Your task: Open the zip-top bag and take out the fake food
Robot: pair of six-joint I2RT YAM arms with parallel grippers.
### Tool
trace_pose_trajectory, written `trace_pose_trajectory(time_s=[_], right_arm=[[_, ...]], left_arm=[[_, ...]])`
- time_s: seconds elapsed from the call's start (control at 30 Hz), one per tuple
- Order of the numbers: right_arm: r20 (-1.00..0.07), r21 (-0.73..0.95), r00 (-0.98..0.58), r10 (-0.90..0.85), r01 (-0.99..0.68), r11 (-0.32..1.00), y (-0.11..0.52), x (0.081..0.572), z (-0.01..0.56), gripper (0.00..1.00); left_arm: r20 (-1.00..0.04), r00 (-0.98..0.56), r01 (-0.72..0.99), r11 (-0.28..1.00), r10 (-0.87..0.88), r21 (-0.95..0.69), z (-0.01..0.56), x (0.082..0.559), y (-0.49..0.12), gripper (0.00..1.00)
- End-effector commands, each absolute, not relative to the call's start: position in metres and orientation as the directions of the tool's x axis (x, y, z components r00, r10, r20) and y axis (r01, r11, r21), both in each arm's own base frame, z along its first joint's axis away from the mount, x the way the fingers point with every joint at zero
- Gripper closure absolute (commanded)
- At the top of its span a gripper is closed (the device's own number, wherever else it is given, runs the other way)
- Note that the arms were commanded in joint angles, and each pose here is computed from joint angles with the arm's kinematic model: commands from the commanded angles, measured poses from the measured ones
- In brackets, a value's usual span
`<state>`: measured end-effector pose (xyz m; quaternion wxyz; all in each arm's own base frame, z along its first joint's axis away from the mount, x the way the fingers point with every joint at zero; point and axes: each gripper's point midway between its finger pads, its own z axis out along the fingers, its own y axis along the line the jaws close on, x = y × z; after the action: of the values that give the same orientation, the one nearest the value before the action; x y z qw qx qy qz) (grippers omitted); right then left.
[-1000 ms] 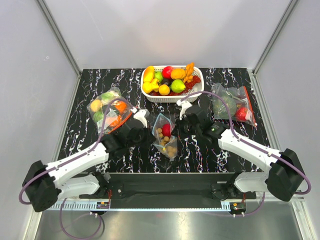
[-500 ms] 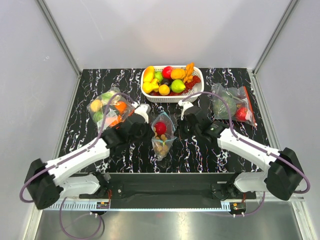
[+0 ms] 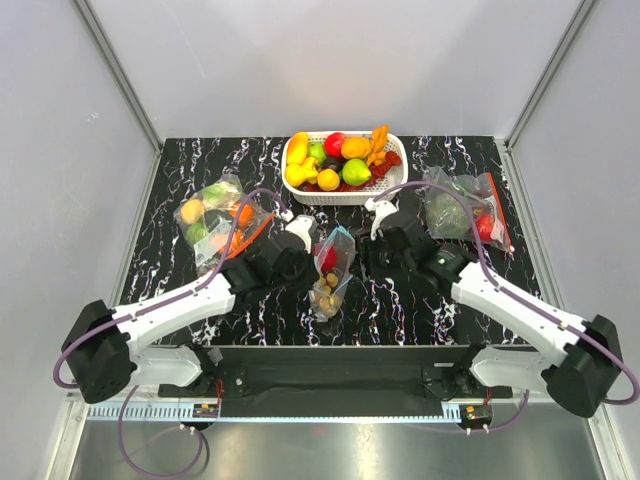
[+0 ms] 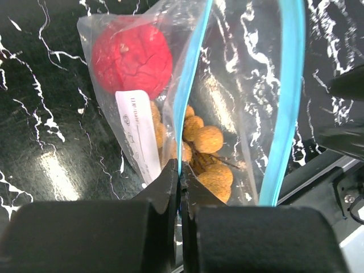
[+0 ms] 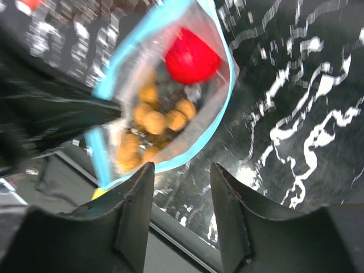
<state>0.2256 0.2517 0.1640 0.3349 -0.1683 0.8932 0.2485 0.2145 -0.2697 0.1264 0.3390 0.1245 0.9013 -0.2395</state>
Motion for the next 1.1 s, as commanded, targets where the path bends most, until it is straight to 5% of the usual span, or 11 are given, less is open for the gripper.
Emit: trace_pose_trajectory(time_s=[0.0,0.33,0.67,1.07], right_arm=[[-0.785,0.356,-0.614,-0.083,-0.556,0.751,0.262,0.224,0.225,0.48],[-0.773,0.493,-0.629,-0.089,-0.682,0.54,0.316,0.21,0.225,0.43],[-0.646,0.464,-0.741,-0.184,-0.572,0.676,0.317,0.222,0.161,0.39],[-0.613,0.45,-0.761,-0.211,-0.556,0.699,0.33,0.225,0.134,0.33]], left_arm=[[-0.718,-0.696,0.421,0.82,0.018,-0.388,0.151,0.218,-0.278,1.0],[-0.721,-0.693,0.423,0.814,0.007,-0.398,0.154,0.215,-0.278,1.0],[-0.724,-0.69,0.416,0.82,0.002,-0.394,0.154,0.215,-0.275,1.0],[-0.741,-0.671,0.444,0.803,0.003,-0.399,0.164,0.215,-0.279,1.0]])
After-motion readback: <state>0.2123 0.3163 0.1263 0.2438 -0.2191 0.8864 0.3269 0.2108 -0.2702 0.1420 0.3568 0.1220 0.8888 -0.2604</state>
